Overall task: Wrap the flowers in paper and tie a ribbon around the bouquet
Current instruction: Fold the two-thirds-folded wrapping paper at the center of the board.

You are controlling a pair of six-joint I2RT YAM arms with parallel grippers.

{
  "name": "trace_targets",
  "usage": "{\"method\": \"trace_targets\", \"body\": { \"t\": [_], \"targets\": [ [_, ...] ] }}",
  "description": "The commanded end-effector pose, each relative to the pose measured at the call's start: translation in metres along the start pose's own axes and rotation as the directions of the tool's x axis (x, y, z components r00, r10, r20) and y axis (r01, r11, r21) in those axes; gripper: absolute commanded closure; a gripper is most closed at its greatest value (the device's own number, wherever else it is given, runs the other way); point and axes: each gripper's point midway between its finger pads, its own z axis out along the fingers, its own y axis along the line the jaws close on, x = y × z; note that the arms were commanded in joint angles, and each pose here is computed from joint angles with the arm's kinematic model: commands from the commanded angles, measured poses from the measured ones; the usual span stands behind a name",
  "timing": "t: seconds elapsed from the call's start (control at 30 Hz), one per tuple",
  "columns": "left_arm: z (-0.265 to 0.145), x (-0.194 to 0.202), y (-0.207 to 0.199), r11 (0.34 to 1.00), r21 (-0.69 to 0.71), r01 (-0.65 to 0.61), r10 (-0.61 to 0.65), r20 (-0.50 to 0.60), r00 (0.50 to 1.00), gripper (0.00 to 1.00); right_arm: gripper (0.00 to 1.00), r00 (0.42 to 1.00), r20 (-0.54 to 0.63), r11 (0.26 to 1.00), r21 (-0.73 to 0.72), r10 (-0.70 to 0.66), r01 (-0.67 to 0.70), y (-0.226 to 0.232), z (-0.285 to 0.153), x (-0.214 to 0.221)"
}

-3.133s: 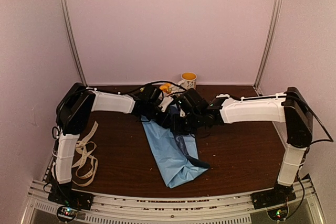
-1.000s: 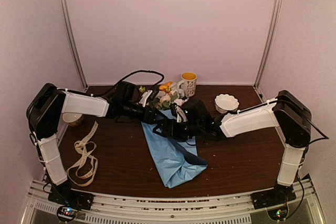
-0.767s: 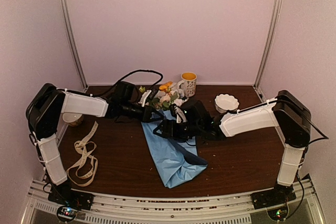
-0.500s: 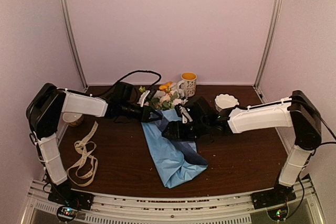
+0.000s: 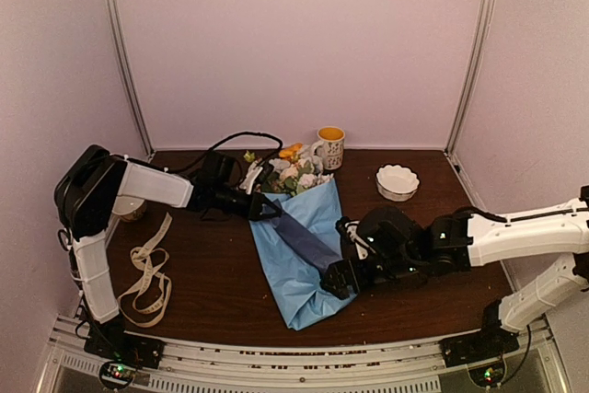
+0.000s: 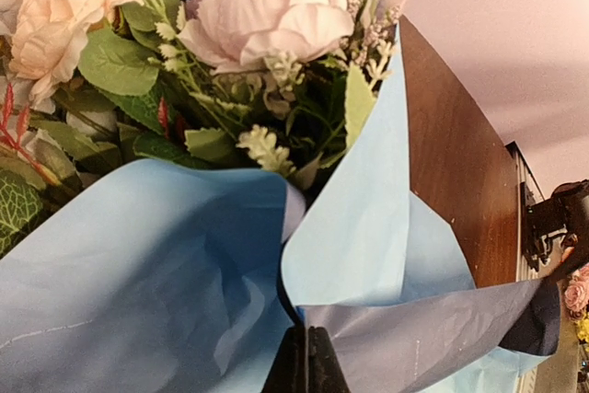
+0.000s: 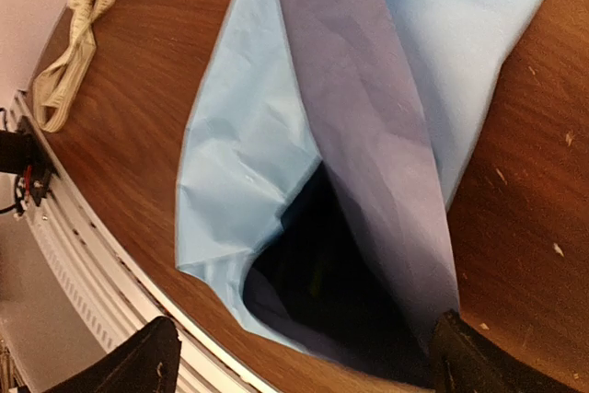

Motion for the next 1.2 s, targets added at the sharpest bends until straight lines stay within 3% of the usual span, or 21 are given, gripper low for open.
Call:
{"method": "trace_targets", "body": {
  "t": [0.0, 0.17, 0.5, 0.67, 0.87, 1.0, 1.17],
  "targets": [
    [0.001, -0.009, 0.009, 0.999, -0.024, -0.032, 0.033, 0.025, 0.999, 1.00, 0.00, 0.997, 0.012, 0.987, 0.144, 0.075, -0.076, -0.039, -0.012, 0.026],
    [0.003, -0.006, 0.011, 0.999, -0.028, -0.033, 0.033, 0.013, 0.999, 1.00, 0.00, 0.997, 0.032, 0.992, 0.096, 0.075, -0.078, -0.030, -0.003, 0.039],
    [0.004, -0.004, 0.013, 0.999, -0.037, -0.029, 0.030, 0.005, 1.000, 1.00, 0.03, 0.995, 0.081, 0.981, 0.184, 0.052, -0.067, -0.037, 0.018, 0.025],
    [0.003, -0.003, 0.016, 0.999, -0.046, -0.027, 0.028, 0.005, 1.000, 1.00, 0.25, 1.000, 0.007, 0.970, 0.244, 0.016, -0.018, -0.041, 0.028, 0.037],
    [-0.002, -0.002, 0.030, 0.997, -0.074, -0.012, 0.013, 0.013, 1.000, 1.00, 0.73, 0.999, -0.002, 0.936, 0.349, -0.045, 0.043, -0.049, 0.008, 0.039],
    [-0.003, -0.003, 0.036, 0.997, -0.081, -0.004, 0.005, 0.017, 1.000, 1.00, 1.00, 0.993, -0.065, 0.904, 0.410, -0.103, 0.121, -0.053, 0.009, 0.054],
    [-0.002, 0.001, 0.046, 0.996, -0.094, 0.007, -0.006, 0.015, 1.000, 1.00, 1.00, 0.958, -0.166, 0.798, 0.529, -0.234, 0.287, -0.054, 0.001, 0.061]
  ]
}}
